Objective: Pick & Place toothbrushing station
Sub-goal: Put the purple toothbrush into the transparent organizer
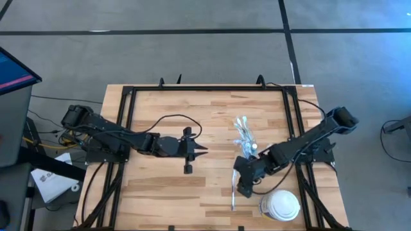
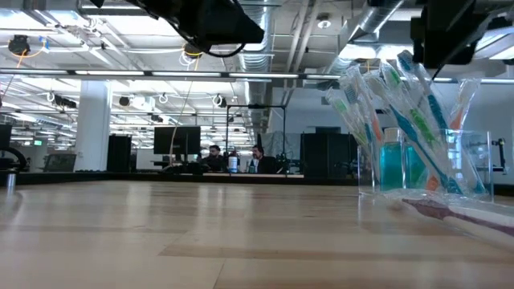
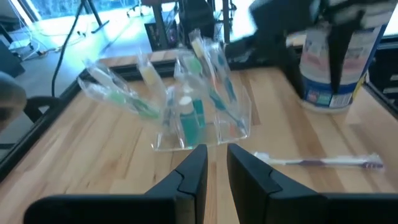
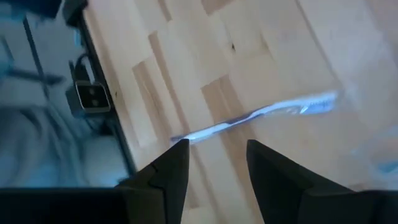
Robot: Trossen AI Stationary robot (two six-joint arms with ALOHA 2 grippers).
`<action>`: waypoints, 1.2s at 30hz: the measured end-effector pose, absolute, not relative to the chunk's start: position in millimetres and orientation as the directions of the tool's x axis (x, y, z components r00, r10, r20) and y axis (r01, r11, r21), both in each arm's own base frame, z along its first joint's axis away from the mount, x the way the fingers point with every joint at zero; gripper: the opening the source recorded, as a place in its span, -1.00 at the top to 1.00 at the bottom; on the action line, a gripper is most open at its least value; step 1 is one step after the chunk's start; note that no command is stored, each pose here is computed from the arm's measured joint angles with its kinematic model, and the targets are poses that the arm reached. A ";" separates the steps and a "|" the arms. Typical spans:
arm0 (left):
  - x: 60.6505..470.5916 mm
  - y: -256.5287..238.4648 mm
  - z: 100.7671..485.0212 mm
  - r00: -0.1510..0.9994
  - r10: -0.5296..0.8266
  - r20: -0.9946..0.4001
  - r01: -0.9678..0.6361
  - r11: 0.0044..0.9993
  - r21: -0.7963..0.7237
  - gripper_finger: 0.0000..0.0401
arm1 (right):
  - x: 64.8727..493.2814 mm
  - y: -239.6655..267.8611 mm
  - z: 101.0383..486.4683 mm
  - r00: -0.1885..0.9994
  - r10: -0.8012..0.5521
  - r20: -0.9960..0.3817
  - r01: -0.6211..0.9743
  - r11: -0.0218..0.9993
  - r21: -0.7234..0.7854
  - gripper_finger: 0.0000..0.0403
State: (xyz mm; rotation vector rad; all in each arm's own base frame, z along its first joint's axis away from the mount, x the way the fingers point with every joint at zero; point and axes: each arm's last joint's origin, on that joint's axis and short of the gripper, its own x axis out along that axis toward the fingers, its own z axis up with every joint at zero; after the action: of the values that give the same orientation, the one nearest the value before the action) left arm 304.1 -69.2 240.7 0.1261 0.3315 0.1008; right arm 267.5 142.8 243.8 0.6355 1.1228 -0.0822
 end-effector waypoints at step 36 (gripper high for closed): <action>283.2 -64.9 275.0 0.969 0.075 -0.234 -0.041 0.988 0.147 0.72 | 296.2 175.4 165.1 0.319 0.242 -0.916 0.805 0.441 0.397 0.44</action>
State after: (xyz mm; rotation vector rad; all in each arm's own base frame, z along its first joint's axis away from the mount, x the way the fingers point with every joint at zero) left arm 283.2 -64.9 275.0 0.1418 0.2409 0.0587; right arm 296.2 175.4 165.1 1.0954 1.2309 -0.4888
